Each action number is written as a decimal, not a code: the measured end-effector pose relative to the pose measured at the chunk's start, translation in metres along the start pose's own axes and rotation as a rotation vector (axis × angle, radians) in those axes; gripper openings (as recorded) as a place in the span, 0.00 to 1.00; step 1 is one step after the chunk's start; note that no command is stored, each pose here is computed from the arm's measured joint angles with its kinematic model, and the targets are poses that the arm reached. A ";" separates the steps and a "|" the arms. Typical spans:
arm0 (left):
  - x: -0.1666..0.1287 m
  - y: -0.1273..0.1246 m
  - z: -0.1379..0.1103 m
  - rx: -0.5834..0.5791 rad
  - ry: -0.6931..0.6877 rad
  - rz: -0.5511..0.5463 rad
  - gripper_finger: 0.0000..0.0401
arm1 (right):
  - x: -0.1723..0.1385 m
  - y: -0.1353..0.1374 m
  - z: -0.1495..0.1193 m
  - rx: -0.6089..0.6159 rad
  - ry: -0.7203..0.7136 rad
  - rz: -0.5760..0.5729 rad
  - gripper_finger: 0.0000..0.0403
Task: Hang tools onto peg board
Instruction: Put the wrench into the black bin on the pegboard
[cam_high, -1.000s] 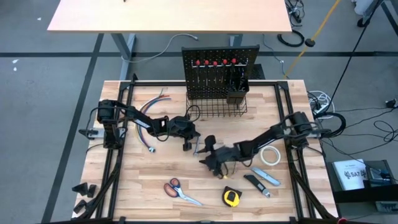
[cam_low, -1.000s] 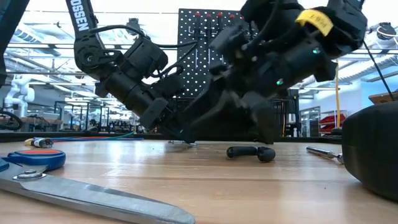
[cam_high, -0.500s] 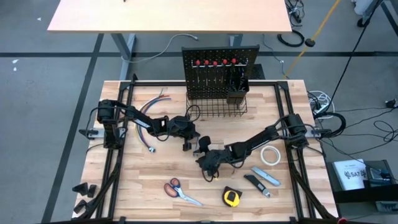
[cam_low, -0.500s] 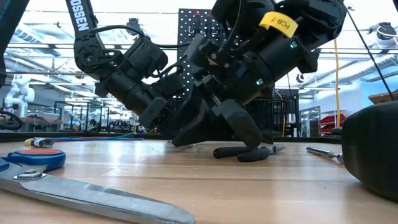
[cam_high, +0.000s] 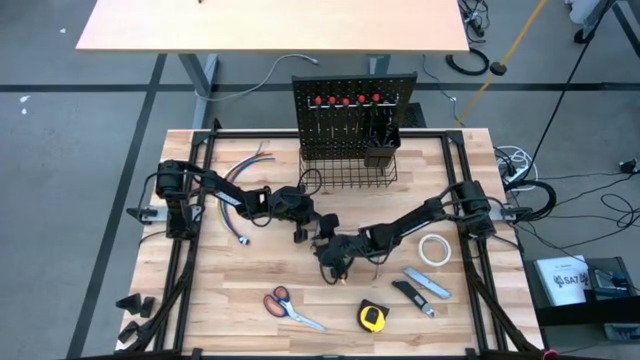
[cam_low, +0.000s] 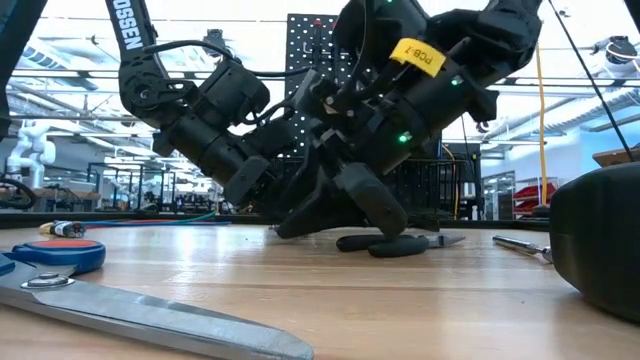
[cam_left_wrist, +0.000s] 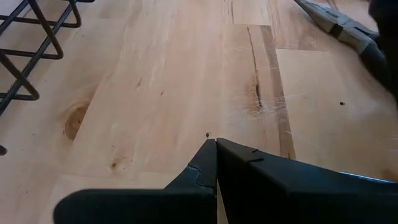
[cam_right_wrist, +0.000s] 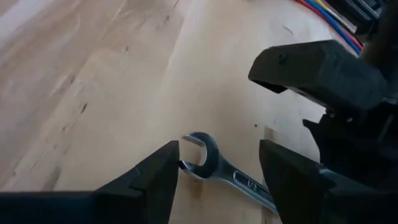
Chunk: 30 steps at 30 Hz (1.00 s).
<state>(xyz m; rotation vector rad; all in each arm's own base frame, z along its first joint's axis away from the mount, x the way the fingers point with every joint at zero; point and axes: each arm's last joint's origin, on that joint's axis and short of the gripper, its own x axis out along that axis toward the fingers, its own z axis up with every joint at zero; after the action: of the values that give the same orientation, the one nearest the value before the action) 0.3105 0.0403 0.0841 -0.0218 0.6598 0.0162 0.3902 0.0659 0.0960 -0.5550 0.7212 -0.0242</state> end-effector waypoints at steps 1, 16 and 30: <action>0.000 0.000 0.000 -0.001 0.000 0.000 0.01 | 0.000 -0.001 -0.001 0.001 0.005 -0.001 0.53; 0.000 0.001 0.000 -0.006 0.000 -0.024 0.01 | 0.019 -0.006 -0.018 0.012 0.038 -0.030 0.52; 0.005 0.003 -0.006 -0.040 -0.003 -0.066 0.01 | 0.022 -0.008 -0.017 0.032 -0.044 0.077 0.31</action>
<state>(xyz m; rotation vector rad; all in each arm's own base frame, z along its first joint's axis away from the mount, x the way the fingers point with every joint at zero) 0.3110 0.0435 0.0760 -0.0824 0.6558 -0.0338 0.3979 0.0463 0.0762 -0.4960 0.6978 0.0477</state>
